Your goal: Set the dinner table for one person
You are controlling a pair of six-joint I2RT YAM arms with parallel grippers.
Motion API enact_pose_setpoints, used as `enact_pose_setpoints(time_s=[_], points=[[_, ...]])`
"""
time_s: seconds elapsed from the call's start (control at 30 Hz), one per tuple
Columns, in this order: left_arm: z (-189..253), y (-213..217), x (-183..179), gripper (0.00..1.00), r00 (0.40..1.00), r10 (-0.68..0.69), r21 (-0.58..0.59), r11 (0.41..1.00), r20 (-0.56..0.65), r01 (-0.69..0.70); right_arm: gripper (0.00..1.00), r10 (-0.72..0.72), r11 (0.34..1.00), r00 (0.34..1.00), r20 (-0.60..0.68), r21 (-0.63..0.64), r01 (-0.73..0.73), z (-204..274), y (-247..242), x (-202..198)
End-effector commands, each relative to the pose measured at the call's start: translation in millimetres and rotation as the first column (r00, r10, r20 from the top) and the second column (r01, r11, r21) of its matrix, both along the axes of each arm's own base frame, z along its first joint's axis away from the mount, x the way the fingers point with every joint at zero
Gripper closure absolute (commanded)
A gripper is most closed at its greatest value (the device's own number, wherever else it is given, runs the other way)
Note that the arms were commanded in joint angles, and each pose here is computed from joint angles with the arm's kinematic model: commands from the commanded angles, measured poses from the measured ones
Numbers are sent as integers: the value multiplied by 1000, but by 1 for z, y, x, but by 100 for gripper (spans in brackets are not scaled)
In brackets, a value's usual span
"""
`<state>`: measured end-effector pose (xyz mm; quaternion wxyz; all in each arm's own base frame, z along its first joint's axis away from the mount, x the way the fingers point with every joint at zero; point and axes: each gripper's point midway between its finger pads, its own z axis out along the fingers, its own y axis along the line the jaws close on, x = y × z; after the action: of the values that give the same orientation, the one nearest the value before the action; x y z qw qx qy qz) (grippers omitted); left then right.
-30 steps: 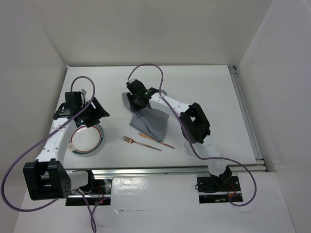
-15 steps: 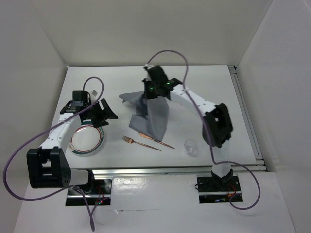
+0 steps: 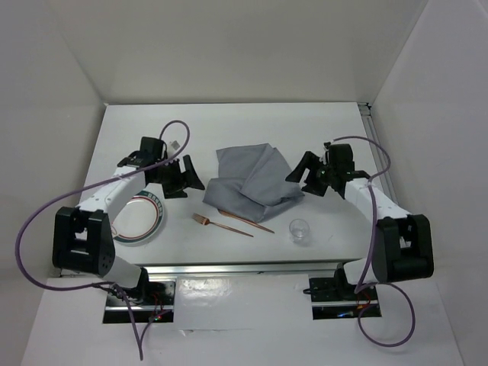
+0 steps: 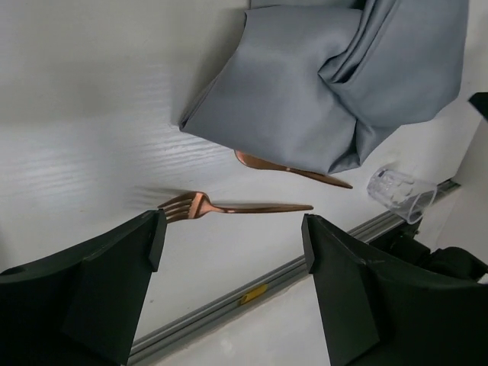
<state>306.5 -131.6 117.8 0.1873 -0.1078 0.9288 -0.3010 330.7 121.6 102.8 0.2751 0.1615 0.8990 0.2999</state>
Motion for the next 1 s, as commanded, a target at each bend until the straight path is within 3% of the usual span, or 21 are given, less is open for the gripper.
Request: enact_pose_setpoints(time_s=[0.0, 0.17, 0.3, 0.37, 0.43, 0.53, 0.7, 0.8, 0.83, 0.87, 0.93, 0.97], points=[[1, -12, 12, 10, 999, -44, 53, 998, 12, 44, 15, -66, 998, 988, 137, 4, 66, 52, -9, 16], [-27, -14, 16, 10, 997, -52, 159, 985, -61, 61, 15, -133, 988, 964, 228, -48, 147, 85, -35, 23], [-41, -25, 28, 10, 994, -83, 183, 979, -72, 95, 21, 93, 985, 957, 274, -165, -48, 97, -13, 27], [-54, -35, 30, 10, 990, -108, 175, 977, -90, 123, 19, 267, 937, 937, 226, -289, -197, 92, 36, 22], [-65, -41, 32, 10, 986, -116, 146, 980, -122, 133, 13, 330, 892, 934, 138, -370, -261, 66, 56, 15], [-64, -57, 34, 13, 981, -163, 58, 984, -103, 170, 10, 381, 835, 919, 101, -465, -295, 49, 83, 3], [-73, -64, 27, 21, 974, -186, 50, 980, -126, 194, 9, 423, 783, 904, 66, -529, -327, 20, 113, 2], [-81, -63, 20, 47, 970, -190, 43, 979, -154, 199, 9, 439, 735, 897, 40, -590, -334, 2, 127, 4], [-80, -65, 19, 61, 968, -196, 33, 979, -155, 203, 9, 449, 721, 893, 41, -606, -335, -3, 130, 6], [-80, -65, 19, 82, 968, -196, 33, 979, -155, 203, 9, 453, 709, 890, 50, -626, -326, -4, 136, 6], [-81, -63, 18, 100, 968, -190, 43, 979, -163, 199, 9, 464, 683, 885, 40, -652, -328, -18, 142, 8], [-79, -64, 21, 100, 970, -190, 43, 979, -154, 199, 9, 449, 669, 893, 30, -674, -313, -24, 138, 11]])
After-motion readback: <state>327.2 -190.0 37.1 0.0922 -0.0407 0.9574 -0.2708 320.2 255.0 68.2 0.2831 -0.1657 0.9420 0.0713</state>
